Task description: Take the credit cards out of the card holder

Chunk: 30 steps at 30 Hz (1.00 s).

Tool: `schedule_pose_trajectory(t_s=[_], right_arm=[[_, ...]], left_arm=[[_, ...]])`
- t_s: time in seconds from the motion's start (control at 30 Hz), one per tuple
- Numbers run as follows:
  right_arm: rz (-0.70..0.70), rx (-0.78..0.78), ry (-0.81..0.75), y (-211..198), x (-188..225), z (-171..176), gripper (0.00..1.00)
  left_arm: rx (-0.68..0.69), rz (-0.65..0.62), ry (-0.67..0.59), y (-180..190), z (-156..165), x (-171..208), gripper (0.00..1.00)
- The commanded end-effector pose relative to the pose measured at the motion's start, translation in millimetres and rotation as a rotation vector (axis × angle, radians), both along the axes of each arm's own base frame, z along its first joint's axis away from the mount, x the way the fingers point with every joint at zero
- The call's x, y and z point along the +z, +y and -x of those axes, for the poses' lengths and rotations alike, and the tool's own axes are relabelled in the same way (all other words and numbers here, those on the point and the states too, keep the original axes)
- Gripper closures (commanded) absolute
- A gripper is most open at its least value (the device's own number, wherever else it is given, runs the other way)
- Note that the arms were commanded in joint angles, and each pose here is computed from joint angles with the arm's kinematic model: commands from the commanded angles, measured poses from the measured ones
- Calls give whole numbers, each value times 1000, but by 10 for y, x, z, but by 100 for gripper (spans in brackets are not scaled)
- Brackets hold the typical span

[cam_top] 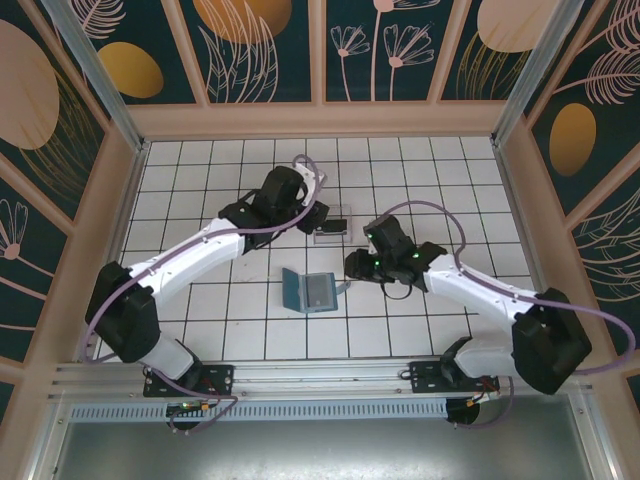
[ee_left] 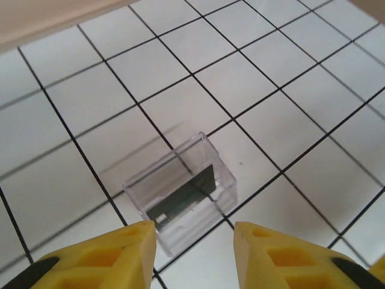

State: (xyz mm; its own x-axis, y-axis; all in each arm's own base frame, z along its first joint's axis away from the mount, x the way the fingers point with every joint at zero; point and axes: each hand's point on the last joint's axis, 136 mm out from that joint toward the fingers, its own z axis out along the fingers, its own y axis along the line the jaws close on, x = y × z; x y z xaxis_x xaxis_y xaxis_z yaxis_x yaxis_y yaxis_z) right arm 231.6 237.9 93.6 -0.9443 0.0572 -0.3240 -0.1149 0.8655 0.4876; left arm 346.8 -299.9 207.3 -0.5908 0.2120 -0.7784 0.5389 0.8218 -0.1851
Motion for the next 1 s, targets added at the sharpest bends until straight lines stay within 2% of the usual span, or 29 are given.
schedule_pose_trajectory(t_s=[0.0,0.2,0.53,0.7,0.83,0.97], right_arm=[[-10,13,35,46,-137,4,65],[9,12,90,42,-376,56,74],[-44,-7,121,79,-416,221,88],[-74,-2,145,150,-390,363,90],[-97,1,154,204,-351,447,89],[-49,-45,129,93,-324,401,78]], left_arm=[[98,169,121,-14,113,4,59],[146,219,289,11,328,-320,61],[165,160,420,57,732,-790,63],[165,83,480,25,917,-1018,64],[181,-46,497,12,1026,-1219,64],[189,-165,516,1,1135,-1417,64]])
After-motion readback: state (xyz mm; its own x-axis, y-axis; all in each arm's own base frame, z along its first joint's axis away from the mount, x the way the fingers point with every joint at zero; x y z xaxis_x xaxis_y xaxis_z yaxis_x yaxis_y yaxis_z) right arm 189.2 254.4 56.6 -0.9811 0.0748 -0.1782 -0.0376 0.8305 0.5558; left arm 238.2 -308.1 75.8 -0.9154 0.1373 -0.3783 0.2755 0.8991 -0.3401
